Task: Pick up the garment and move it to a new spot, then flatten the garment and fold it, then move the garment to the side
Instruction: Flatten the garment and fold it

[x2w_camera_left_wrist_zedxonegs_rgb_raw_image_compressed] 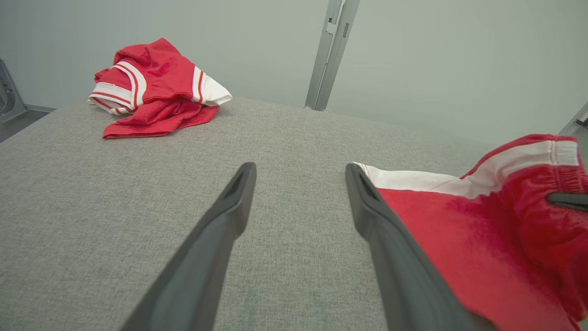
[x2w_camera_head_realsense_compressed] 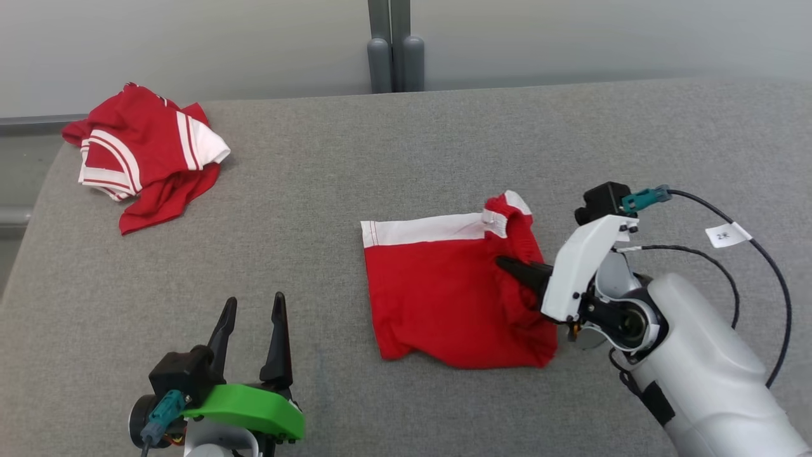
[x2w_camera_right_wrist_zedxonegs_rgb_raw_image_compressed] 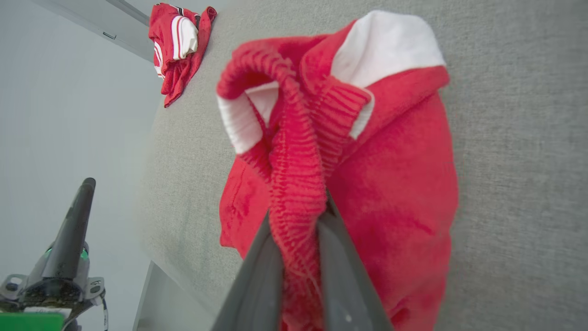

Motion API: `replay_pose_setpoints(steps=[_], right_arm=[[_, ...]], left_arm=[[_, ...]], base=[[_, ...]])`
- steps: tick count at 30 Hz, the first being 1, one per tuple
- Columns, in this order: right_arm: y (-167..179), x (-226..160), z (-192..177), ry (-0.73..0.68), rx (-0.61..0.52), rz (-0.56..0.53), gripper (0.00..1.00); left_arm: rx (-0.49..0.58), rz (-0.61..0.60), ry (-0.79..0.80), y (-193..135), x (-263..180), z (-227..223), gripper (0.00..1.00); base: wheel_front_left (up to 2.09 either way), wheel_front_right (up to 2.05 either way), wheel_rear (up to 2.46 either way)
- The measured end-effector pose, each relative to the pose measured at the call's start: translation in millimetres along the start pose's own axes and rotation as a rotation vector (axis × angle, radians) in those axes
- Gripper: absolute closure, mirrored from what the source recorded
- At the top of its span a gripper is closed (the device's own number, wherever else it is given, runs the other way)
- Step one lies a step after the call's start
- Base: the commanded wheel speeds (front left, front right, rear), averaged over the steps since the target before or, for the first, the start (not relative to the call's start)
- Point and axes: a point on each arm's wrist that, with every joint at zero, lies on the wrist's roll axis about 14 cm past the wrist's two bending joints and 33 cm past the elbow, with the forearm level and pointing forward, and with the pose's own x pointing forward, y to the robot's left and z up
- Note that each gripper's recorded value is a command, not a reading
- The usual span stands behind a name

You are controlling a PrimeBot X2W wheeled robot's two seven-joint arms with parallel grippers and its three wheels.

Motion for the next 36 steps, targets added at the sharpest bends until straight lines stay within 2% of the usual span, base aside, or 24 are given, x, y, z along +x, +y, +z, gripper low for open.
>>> replay_pose_setpoints(steps=[8,17,21,22,23,24,25,36], right_arm=[[38.0,29.5,-12.2,0.05,0.058,0.078,1.0],[41.0,54.1,-22.6,0.119,0.04,0.043,1.0],[56.0,63.5,-25.8,0.14,0.055,0.083,1.0],[57.6,65.4,-27.9,0.148,0.055,0.085,0.93],[58.6,67.8,-31.4,0.163,0.052,0.084,0.7],[58.5,70.2,-34.4,0.175,0.047,0.079,0.28],[57.9,72.5,-35.4,0.175,0.042,0.072,0.0],[80.3,84.3,-9.6,0.057,0.132,0.132,0.0]], left_arm=[[-0.008,0.019,-0.009,5.3,-6.9,2.5,0.0],[-0.022,0.056,-0.011,14.1,-16.2,1.9,0.0],[-0.031,0.071,-0.01,16.8,-20.9,0.4,0.0],[-0.032,0.074,-0.01,17.7,-21.7,0.3,0.0],[-0.033,0.077,-0.01,18.7,-22.6,0.2,0.0],[-0.034,0.082,-0.009,19.7,-23.6,-0.2,0.0],[-0.036,0.086,-0.008,20.4,-24.5,-0.7,0.0],[-0.044,0.107,-0.014,25.8,-27.9,-0.5,0.0]], base=[[0.0,0.0,0.0],[0.0,0.0,0.0],[0.0,0.0,0.0],[0.0,0.0,0.0],[0.0,0.0,0.0],[0.0,0.0,0.0],[0.0,0.0,0.0],[0.0,0.0,0.0]])
